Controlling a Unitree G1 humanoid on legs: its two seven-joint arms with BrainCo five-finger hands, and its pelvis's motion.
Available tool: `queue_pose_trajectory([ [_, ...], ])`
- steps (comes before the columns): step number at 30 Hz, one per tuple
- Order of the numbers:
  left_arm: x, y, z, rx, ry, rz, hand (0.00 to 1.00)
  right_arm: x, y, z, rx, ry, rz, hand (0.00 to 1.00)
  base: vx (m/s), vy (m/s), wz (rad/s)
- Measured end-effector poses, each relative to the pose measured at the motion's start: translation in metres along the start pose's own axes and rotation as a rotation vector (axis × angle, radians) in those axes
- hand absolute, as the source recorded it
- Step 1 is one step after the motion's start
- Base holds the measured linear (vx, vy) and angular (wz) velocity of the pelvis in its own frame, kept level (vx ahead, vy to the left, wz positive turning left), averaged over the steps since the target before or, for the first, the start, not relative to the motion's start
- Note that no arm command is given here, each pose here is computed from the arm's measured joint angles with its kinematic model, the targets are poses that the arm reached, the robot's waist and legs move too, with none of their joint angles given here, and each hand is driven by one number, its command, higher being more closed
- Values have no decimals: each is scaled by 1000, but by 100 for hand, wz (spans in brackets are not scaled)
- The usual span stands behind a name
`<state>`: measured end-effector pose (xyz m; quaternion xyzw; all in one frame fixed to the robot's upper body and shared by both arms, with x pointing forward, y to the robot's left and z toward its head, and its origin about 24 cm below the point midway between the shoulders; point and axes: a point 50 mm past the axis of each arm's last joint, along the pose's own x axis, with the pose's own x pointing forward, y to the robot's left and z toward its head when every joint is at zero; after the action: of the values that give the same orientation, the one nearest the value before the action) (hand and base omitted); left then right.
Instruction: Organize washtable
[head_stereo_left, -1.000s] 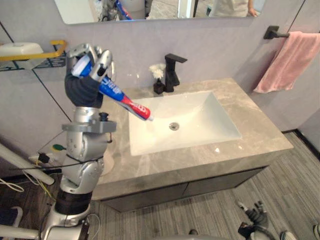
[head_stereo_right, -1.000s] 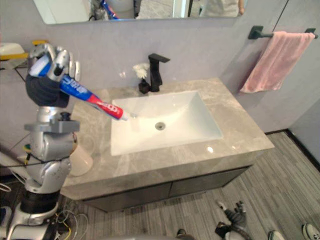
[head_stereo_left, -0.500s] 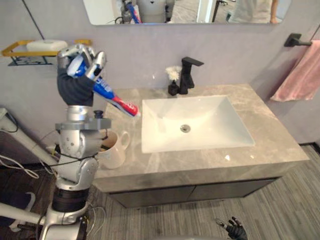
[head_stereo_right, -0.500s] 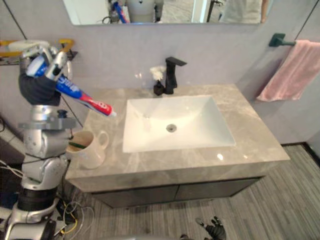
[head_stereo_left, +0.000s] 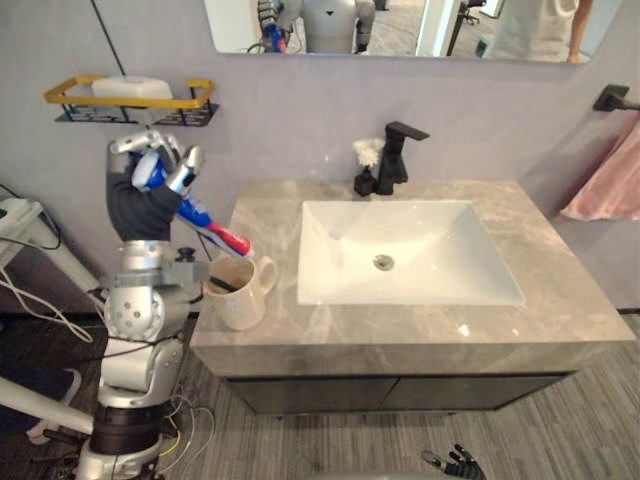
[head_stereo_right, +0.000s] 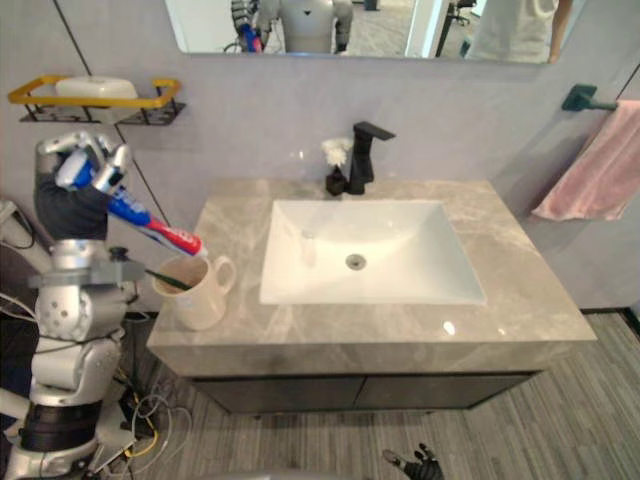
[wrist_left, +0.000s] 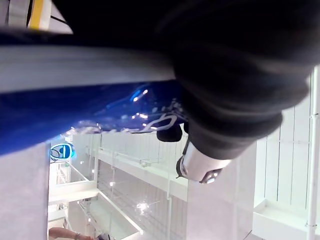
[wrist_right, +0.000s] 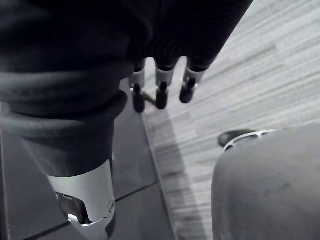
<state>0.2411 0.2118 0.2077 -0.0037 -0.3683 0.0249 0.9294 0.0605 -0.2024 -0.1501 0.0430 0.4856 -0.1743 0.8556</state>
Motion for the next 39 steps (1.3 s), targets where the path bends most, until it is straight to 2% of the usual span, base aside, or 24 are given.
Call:
queue_pose_trajectory([
  [6, -2, 6, 2, 79, -11, 13, 100, 0, 1, 1, -16, -5, 20, 0, -26, -18, 7],
  [18, -11, 9, -4, 113, 34, 13, 100, 1, 3, 3, -47, -13, 31, 0, 0, 0, 0],
  [35, -19, 2, -15, 74, 101, 15, 100, 1, 9, 4, -74, -17, 55, 0, -13, -4, 0],
  [36, -19, 2, -16, 70, 105, 17, 0, 1, 9, 4, -74, -17, 55, 0, 0, 0, 0],
  [39, -21, -1, -18, 46, 109, 32, 0, 1, 9, 4, -74, -19, 55, 0, 0, 0, 0],
])
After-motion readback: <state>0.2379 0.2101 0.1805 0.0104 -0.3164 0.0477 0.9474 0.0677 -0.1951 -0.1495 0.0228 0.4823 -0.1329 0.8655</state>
